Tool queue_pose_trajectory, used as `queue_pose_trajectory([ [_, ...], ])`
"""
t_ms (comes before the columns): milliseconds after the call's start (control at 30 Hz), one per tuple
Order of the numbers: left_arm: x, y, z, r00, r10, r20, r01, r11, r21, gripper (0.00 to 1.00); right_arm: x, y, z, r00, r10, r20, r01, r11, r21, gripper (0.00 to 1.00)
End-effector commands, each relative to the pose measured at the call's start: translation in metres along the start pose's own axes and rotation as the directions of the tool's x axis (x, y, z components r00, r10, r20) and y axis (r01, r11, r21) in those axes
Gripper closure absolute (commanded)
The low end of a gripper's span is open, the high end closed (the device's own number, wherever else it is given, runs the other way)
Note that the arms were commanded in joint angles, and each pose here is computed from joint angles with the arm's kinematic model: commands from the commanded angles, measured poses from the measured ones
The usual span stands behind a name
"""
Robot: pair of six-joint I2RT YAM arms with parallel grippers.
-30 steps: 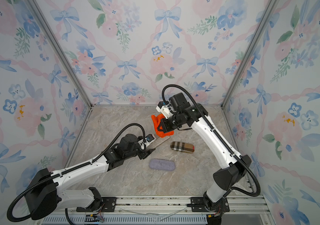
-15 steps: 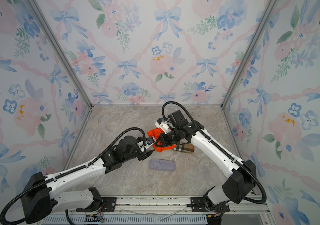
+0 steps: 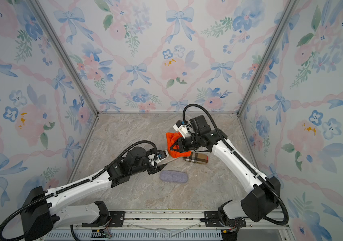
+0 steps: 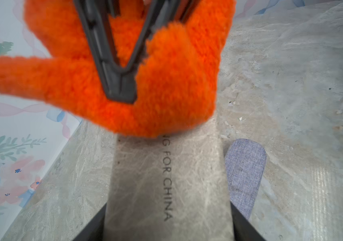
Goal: Wipe the eyeglass case
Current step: Wipe the dirt from the eyeglass case.
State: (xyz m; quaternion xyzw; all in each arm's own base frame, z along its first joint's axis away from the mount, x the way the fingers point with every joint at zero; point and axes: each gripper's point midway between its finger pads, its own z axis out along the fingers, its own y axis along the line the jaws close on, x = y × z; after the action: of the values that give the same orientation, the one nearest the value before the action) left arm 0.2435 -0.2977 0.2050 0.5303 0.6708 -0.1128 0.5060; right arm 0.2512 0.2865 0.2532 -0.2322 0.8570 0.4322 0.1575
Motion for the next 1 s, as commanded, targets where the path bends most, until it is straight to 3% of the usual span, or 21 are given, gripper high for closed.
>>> queue_pose_trajectory([
  [0, -0.065, 0.021, -0.024, 0.973, 0.027, 0.230, -0.011, 0.997, -0.070, 0.63, 0.008, 0.020, 0.032, 0.997, 0.067, -0.041, -0.072, 0.985, -0.155, 1.00],
  [300, -0.065, 0.029, -0.032, 0.967, 0.029, 0.252, 0.001, 0.993, -0.121, 0.64, -0.004, -0.033, -0.012, 0.987, 0.161, 0.014, -0.160, 0.984, -0.076, 1.00],
  [533, -0.064, 0.032, -0.032, 0.968, 0.025, 0.250, 0.007, 0.992, -0.125, 0.64, 0.006, 0.007, 0.036, 0.993, 0.109, -0.050, -0.117, 0.971, -0.208, 1.00],
  [633, -0.064, 0.034, -0.033, 0.967, 0.020, 0.254, 0.012, 0.992, -0.125, 0.64, 0.001, -0.016, 0.021, 0.990, 0.138, -0.022, -0.140, 0.977, -0.158, 1.00],
  [767, -0.065, 0.036, -0.034, 0.966, 0.017, 0.258, 0.016, 0.992, -0.126, 0.64, -0.012, -0.023, 0.001, 0.985, 0.169, 0.024, -0.162, 0.970, -0.181, 1.00],
  [967, -0.064, 0.038, -0.032, 0.966, 0.002, 0.259, 0.032, 0.991, -0.128, 0.64, 0.000, 0.020, 0.038, 0.994, 0.087, -0.062, -0.101, 0.958, -0.270, 1.00],
])
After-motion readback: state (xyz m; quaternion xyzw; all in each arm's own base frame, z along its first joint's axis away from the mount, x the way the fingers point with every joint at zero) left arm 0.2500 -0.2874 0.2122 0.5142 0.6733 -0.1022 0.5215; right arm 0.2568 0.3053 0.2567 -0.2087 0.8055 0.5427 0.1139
